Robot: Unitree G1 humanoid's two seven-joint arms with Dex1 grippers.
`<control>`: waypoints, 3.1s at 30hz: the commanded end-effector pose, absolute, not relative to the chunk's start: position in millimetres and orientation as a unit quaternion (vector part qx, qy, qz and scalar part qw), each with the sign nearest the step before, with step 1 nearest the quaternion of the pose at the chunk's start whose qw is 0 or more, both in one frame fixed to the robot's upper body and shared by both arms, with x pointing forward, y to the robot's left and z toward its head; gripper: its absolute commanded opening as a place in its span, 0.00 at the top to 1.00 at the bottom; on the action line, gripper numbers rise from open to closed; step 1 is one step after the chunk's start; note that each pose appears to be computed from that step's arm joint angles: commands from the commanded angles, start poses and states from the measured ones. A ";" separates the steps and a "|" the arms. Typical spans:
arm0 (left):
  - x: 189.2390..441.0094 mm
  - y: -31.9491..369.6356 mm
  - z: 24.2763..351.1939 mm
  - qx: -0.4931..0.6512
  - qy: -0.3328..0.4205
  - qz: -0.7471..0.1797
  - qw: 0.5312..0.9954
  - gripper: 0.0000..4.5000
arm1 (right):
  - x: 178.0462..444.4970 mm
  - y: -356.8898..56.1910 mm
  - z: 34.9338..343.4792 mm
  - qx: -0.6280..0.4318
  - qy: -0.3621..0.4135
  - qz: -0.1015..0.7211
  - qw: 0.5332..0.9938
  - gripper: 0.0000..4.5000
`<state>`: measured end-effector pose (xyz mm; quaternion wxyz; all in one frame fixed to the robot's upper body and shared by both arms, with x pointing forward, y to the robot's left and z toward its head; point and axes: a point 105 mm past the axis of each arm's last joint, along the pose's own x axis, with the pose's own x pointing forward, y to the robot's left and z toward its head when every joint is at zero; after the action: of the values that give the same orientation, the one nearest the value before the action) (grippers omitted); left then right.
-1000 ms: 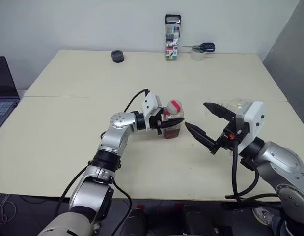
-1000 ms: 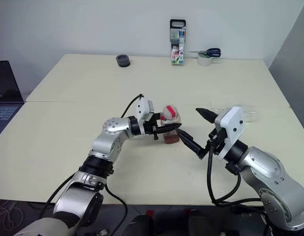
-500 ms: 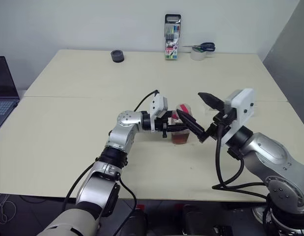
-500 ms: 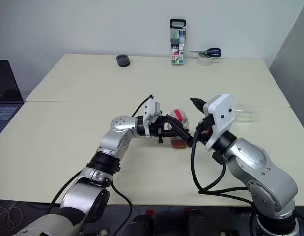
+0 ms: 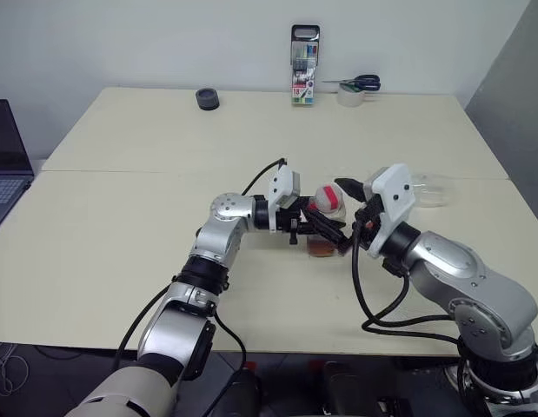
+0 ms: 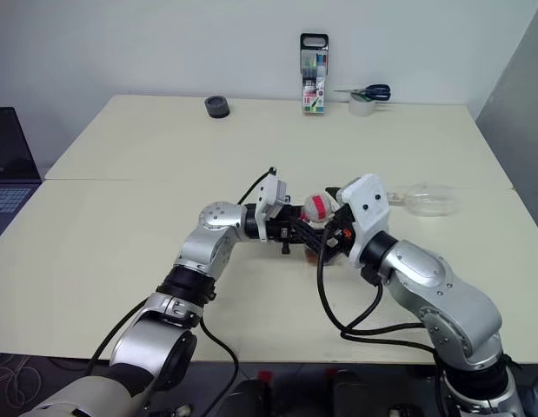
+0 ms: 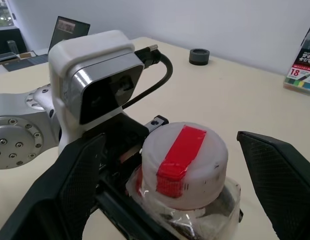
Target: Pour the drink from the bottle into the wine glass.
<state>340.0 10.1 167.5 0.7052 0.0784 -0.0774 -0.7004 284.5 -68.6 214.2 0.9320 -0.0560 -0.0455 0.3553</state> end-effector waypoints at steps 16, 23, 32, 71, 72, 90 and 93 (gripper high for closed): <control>334.7 6.9 180.0 0.104 -0.108 -0.705 0.693 0.61 | 284.0 -61.2 229.5 -0.084 -0.105 0.422 0.897 0.57; 335.6 12.1 182.5 0.122 -0.110 -0.717 0.677 0.61 | 286.4 -72.6 245.6 -0.141 -0.062 0.585 0.797 0.57; 349.5 10.9 193.3 0.106 -0.120 -0.693 0.703 0.61 | 289.8 -82.4 249.1 -0.150 -0.087 0.530 0.830 0.41; 352.2 2.1 189.7 0.104 -0.116 -0.690 0.707 0.61 | 293.6 -59.0 228.9 -0.058 -0.159 0.277 0.946 0.58; 352.0 2.1 189.5 0.104 -0.116 -0.691 0.706 0.61 | 292.7 -57.7 229.1 -0.061 -0.160 0.290 0.942 0.58; 353.1 7.3 193.7 0.100 -0.113 -0.695 0.703 0.61 | 293.7 -75.2 248.7 -0.129 -0.090 0.522 0.838 0.19; 355.0 7.0 194.5 0.097 -0.109 -0.693 0.706 0.61 | 284.5 -81.6 249.2 -0.122 -0.102 0.484 0.861 0.00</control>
<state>352.9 8.1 175.8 0.7054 0.0942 -0.0803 -0.6979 295.1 -78.4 232.9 0.8536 -0.1177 -0.0641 0.5034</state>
